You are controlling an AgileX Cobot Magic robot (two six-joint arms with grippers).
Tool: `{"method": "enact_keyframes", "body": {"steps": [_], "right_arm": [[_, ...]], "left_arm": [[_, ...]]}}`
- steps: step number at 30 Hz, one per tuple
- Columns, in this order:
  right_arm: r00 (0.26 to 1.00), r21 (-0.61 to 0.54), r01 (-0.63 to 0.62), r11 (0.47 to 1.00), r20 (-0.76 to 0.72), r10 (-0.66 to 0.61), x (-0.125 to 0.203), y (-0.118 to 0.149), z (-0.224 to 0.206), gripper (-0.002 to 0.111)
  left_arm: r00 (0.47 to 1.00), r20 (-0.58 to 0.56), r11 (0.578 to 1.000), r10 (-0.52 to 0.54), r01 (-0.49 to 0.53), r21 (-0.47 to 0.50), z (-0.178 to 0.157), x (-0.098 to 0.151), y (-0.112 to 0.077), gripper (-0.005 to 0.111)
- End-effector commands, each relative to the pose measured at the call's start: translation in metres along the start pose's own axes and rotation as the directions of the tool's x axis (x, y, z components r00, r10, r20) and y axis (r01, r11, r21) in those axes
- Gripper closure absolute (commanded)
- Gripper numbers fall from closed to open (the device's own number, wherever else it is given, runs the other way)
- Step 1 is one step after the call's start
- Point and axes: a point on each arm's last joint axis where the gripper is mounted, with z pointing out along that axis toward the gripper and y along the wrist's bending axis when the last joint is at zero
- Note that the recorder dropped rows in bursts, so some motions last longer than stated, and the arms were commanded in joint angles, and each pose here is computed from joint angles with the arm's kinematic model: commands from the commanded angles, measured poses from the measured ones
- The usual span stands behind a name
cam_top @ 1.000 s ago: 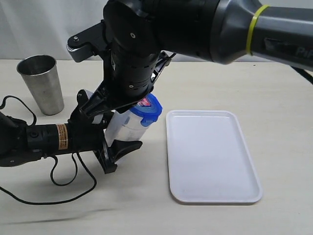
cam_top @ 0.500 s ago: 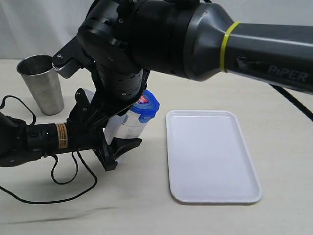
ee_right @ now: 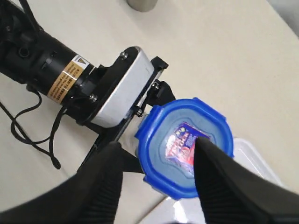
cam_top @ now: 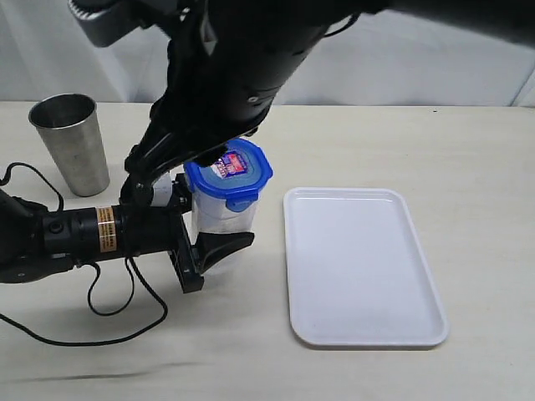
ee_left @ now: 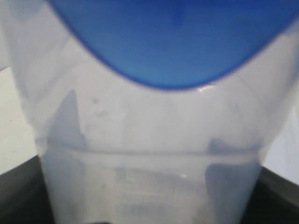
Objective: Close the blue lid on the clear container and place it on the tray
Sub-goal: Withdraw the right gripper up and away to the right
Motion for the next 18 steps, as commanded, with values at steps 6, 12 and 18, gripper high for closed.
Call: {"method": "enact_keyframes", "body": {"steps": [6,12,18], "right_arm": [[0.977,0.039,-0.043,0.998,0.209,0.034,0.06,-0.017,-0.084,0.084],[0.916,0.006,-0.07,0.998,0.395,0.062,0.117,-0.017,-0.116,0.104],[0.795,-0.032,-0.079,0.996,0.6,0.083,0.165,-0.015,-0.14,0.104]], "left_arm": [[0.997,0.076,0.999,0.024,-0.026,0.026,0.001,-0.011,-0.003,0.107],[0.996,0.084,0.999,0.042,-0.044,0.027,0.0,-0.016,-0.003,0.107],[0.989,0.112,0.99,0.094,-0.105,0.09,0.004,-0.029,0.001,0.107]]}}
